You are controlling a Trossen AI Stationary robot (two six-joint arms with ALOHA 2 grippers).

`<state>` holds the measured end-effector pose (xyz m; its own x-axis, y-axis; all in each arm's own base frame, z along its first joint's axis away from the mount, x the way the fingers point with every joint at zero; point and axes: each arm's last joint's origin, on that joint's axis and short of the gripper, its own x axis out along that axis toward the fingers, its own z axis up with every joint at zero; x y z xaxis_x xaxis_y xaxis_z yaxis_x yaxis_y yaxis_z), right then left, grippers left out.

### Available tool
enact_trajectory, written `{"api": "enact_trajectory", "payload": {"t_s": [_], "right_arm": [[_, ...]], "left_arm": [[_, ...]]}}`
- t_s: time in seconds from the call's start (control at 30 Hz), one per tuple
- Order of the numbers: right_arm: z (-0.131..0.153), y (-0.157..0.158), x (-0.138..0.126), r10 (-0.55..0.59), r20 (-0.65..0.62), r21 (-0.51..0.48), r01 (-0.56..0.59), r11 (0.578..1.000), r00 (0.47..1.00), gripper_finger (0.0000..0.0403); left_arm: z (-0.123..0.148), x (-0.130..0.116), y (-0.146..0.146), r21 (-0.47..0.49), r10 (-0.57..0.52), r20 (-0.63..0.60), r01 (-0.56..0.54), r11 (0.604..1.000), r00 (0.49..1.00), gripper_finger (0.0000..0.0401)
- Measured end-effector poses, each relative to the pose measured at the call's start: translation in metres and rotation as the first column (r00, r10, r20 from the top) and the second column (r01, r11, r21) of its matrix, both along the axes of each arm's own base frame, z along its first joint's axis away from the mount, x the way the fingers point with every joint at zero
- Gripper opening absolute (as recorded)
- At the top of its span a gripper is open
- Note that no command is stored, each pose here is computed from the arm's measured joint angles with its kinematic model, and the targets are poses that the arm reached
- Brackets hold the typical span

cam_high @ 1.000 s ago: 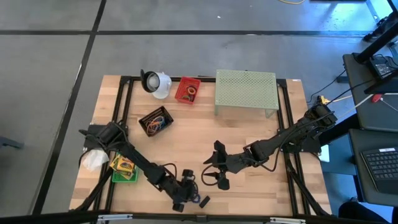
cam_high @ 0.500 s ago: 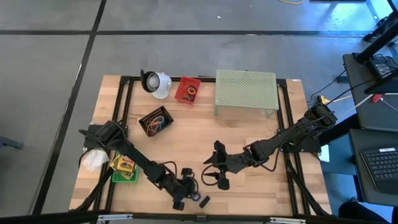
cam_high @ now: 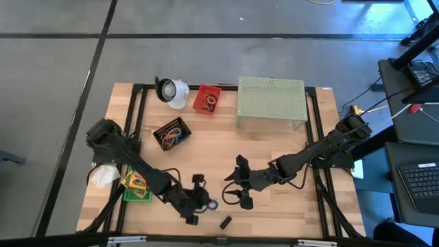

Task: Pick & Place Office Desk Supplies
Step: Put the blue spring keychain into the red bin

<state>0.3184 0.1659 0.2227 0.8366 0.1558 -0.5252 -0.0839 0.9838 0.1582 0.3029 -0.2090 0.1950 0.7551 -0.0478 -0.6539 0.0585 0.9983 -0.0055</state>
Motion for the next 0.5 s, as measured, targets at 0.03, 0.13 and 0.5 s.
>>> {"api": "enact_trajectory", "payload": {"t_s": [0.03, 0.13, 0.5], "right_arm": [[0.000, 0.000, 0.000, 0.000, 0.000, 0.001, 0.000, 1.000, 1.000, 0.0226], [0.000, 0.000, 0.000, 0.000, 0.000, 0.001, 0.000, 1.000, 1.000, 0.0226], [0.001, 0.000, 0.000, -0.005, 0.007, 0.007, 0.005, 1.000, 1.000, 0.0226]], "left_arm": [[0.006, -0.004, 0.002, 0.023, 0.016, 0.006, -0.016, 1.000, 1.000, 0.0001], [0.026, -0.014, 0.008, 0.072, 0.066, 0.058, -0.070, 0.995, 0.996, 0.0002], [0.075, -0.032, 0.026, 0.172, 0.140, 0.244, -0.185, 0.968, 0.960, 0.0003]]}}
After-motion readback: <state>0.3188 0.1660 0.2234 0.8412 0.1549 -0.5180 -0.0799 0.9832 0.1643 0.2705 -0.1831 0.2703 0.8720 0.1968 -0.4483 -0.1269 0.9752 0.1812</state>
